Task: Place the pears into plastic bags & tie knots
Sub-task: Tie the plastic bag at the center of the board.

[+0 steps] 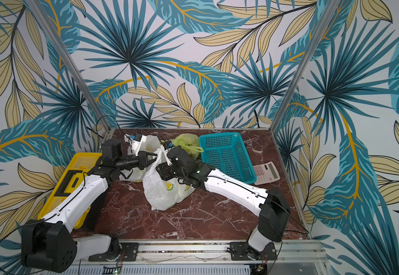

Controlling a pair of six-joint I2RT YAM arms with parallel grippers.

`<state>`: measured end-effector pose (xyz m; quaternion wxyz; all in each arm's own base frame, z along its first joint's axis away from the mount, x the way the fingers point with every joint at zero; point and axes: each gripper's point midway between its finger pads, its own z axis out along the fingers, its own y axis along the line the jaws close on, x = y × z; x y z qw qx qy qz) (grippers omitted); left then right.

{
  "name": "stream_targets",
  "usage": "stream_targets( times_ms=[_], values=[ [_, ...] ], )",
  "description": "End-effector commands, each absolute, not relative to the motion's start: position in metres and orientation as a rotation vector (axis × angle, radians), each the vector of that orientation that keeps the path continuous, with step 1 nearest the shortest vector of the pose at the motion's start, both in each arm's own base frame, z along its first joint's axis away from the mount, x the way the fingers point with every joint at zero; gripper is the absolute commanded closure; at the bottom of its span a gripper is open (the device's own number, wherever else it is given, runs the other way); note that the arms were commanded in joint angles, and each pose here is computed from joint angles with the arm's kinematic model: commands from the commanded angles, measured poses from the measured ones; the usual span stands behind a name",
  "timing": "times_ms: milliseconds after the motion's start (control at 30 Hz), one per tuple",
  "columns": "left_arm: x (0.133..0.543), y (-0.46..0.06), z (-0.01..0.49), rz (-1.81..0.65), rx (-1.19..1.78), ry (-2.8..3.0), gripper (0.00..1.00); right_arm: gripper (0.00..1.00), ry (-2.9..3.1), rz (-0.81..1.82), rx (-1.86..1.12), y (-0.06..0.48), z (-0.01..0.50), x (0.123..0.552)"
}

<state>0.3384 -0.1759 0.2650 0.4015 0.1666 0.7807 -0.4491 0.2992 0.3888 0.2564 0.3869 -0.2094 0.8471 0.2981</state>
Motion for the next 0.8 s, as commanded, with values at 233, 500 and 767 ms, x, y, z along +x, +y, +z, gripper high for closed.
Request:
stream_targets(
  times_ms=[233,500,767],
  values=[
    [0.339,-0.176,0.264,-1.161,0.379,1.987,1.00,0.52,2.181,0.626,-0.608,0.370,0.248,0.295],
    [0.337,-0.177,0.260,-1.160,0.370,2.000,1.00,0.51,2.150,0.660,-0.630,0.393,0.259,0.306],
    [0.337,-0.180,0.255,-1.150,0.354,2.018,1.00,0.45,2.181,0.635,-0.630,0.400,0.257,0.314]
  ],
)
